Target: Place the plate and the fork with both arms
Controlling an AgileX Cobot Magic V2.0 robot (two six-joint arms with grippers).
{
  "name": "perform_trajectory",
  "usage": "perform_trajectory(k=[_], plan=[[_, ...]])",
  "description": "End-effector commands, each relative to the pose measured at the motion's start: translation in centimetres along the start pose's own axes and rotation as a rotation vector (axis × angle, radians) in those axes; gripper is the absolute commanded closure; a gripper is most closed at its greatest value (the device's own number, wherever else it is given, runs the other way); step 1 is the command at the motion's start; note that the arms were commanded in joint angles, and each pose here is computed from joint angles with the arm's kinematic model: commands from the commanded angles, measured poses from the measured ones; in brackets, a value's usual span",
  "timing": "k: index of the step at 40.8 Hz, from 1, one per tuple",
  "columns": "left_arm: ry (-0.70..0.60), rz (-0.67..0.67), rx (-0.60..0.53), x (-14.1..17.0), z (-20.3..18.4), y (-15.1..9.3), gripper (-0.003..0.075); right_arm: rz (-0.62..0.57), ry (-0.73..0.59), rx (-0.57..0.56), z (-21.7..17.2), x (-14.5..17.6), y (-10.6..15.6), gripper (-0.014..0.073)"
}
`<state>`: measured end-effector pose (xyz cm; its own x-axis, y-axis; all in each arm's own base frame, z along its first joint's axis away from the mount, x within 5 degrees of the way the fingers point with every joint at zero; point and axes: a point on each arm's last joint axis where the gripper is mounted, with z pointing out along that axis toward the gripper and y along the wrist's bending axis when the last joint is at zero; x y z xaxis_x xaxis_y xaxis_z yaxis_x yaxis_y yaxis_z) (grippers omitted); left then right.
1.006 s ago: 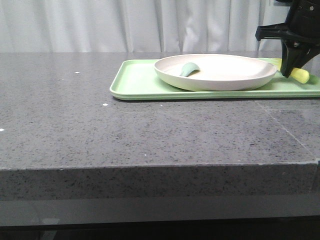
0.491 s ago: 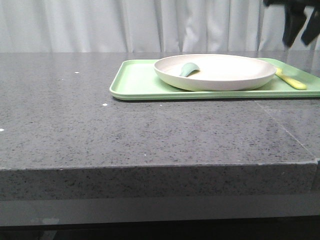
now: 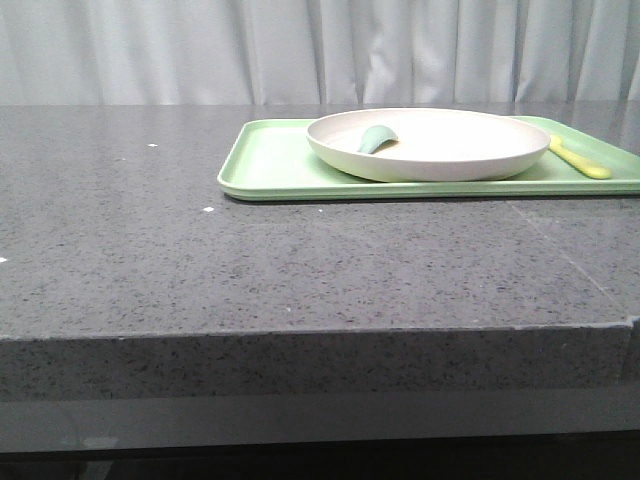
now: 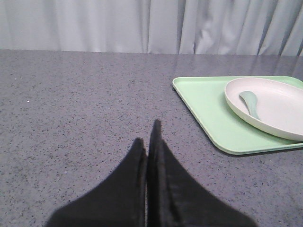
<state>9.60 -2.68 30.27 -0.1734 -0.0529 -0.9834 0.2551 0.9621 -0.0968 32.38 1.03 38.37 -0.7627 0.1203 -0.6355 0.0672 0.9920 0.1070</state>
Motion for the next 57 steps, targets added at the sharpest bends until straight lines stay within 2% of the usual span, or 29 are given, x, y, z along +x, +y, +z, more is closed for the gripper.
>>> perform_trajectory(k=[1, 12, 23, 35, 44, 57], plan=[[-0.099, -0.002, 0.001, -1.5, -0.1, -0.1, 0.0738, -0.011, -0.162, -0.022, -4.4, 1.2, -0.1, 0.0659], [-0.099, -0.002, 0.001, -1.5, -0.1, -0.1, 0.0738, -0.055, -0.286, -0.03, -7.6, 9.6, -1.2, 0.0659], [-0.099, -0.002, 0.001, -1.5, -0.1, -0.1, 0.0738, -0.099, -0.532, -0.042, -9.7, 17.3, -2.3, 0.0659], [-0.099, -0.002, 0.001, -1.5, -0.1, -0.1, 0.0738, -0.101, -0.704, -0.056, -10.5, 24.3, -3.3, 0.0659], [-0.099, -0.002, 0.001, -1.5, -0.1, -0.1, 0.0738, -0.101, -0.81, -0.065, -11.1, 26.1, -3.5, 0.0659], [-0.099, -0.002, 0.001, -1.5, -0.1, -0.1, 0.0738, -0.101, -0.824, -0.066, -11.2, 26.0, -3.5, 0.0663]])
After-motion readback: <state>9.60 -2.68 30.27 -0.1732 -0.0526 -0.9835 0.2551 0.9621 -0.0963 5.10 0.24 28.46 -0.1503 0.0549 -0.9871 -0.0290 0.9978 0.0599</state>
